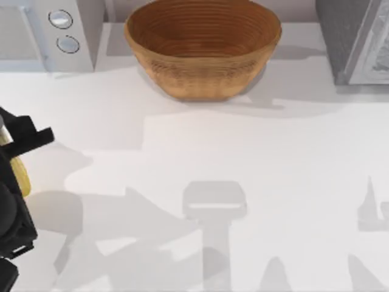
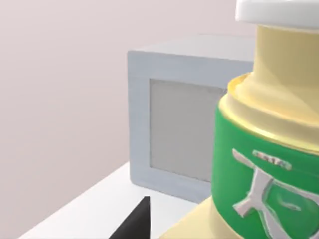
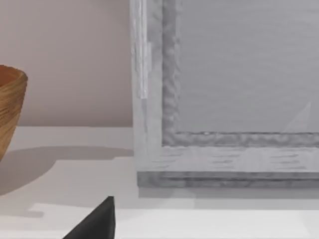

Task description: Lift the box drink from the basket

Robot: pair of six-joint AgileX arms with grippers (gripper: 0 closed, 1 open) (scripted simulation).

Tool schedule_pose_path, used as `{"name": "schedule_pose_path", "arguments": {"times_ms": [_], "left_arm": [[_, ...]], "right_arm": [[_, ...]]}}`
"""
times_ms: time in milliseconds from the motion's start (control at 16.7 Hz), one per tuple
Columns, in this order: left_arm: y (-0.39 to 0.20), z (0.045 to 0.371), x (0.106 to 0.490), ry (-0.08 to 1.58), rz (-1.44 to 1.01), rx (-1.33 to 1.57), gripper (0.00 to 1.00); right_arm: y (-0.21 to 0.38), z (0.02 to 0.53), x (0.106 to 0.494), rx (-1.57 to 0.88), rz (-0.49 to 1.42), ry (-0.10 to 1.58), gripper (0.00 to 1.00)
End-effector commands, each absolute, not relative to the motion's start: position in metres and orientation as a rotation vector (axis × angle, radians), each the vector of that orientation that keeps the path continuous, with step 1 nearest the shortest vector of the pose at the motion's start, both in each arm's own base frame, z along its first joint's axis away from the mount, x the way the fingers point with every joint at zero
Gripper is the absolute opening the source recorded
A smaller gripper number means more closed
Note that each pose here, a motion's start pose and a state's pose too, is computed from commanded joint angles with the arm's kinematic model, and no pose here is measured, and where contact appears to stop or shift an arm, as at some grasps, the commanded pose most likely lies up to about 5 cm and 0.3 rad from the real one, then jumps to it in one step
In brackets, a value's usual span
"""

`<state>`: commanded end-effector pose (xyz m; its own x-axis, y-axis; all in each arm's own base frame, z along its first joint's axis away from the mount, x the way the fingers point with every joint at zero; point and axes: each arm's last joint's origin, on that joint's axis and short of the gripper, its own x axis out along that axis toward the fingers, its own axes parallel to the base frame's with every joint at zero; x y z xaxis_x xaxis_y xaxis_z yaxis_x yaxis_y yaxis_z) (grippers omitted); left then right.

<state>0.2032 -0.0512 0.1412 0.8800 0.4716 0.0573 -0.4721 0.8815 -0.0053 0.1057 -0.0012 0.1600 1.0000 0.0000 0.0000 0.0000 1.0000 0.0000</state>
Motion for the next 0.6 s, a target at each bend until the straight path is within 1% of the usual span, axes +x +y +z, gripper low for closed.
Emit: {"name": "schedule_pose_path", "arguments": {"times_ms": [240,300,600], "left_arm": [[-0.0512,0.1412,0.2032,-0.057,0.492,0.009,0.98],[-0.0512,0.1412,0.2032,-0.057,0.492,0.009,1.0],[-0.0512,0.1412,0.2032,-0.057,0.492,0.009,1.0]], "right_arm": [[-0.0012,0.16,0.1057,0.0,0.0,0.0,1.0],[-0.0012,0.16,0.1057,0.0,0.0,0.0,1.0],[-0.0012,0.16,0.1057,0.0,0.0,0.0,1.0]]}}
